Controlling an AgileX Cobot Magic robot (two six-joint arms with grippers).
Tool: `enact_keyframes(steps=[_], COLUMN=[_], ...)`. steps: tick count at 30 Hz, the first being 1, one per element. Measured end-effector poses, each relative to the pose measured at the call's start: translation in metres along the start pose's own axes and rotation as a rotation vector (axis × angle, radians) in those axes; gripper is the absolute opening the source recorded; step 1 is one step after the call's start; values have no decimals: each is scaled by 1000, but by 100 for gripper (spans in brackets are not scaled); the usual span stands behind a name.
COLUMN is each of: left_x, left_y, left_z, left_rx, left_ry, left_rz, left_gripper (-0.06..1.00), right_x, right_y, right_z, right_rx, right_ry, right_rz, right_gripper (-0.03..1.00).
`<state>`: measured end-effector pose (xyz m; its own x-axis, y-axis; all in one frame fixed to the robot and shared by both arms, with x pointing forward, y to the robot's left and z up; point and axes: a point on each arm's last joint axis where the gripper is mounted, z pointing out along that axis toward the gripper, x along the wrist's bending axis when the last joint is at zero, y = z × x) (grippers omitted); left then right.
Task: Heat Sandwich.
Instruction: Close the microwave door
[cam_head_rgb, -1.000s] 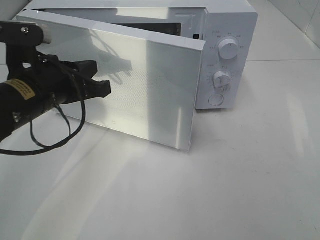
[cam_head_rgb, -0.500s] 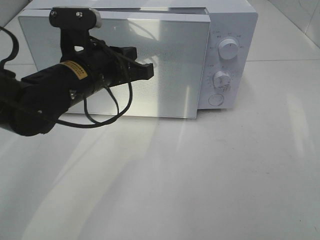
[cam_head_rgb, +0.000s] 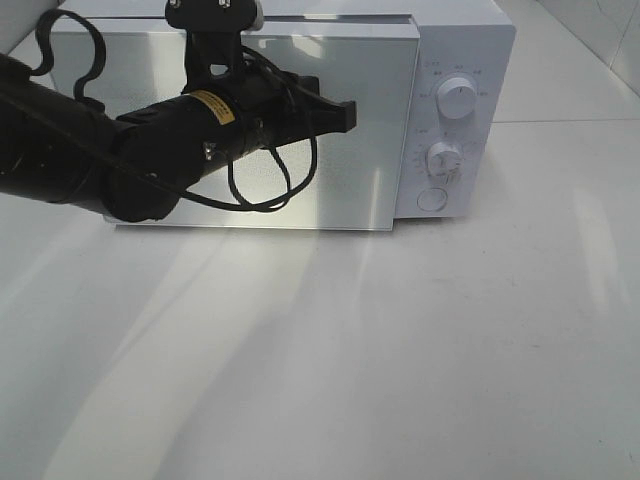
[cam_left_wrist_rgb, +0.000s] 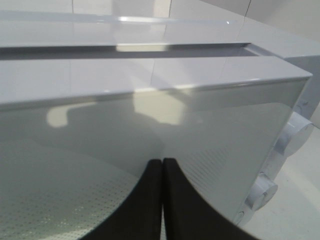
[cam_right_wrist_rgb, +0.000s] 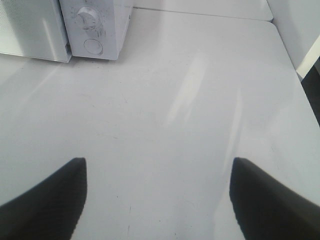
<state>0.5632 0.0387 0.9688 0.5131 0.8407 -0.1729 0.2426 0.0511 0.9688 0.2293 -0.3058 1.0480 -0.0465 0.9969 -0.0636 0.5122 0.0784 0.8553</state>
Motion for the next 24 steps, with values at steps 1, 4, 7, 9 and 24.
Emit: enact_keyframes(steps=[1, 4, 7, 9, 24], left_x=[-1, -5, -6, -6, -10], left_y=[-1, -2, -3, -3, -5], left_z=[2, 7, 10, 14, 37], left_rx=[5, 14, 15, 12, 59], left_ry=[-4, -14, -14, -5, -17], left_rz=[6, 6, 3, -3, 13], left_gripper=[0, 0, 0, 0, 0], right_x=[0, 0, 0, 0, 0], right_y=[0, 0, 0, 0, 0], right_z=[0, 0, 0, 0, 0], right_rx=[0, 0, 0, 0, 0], right_ry=[0, 0, 0, 0, 0], right_rz=[0, 0, 0, 0, 0], right_gripper=[76, 76, 76, 76, 76])
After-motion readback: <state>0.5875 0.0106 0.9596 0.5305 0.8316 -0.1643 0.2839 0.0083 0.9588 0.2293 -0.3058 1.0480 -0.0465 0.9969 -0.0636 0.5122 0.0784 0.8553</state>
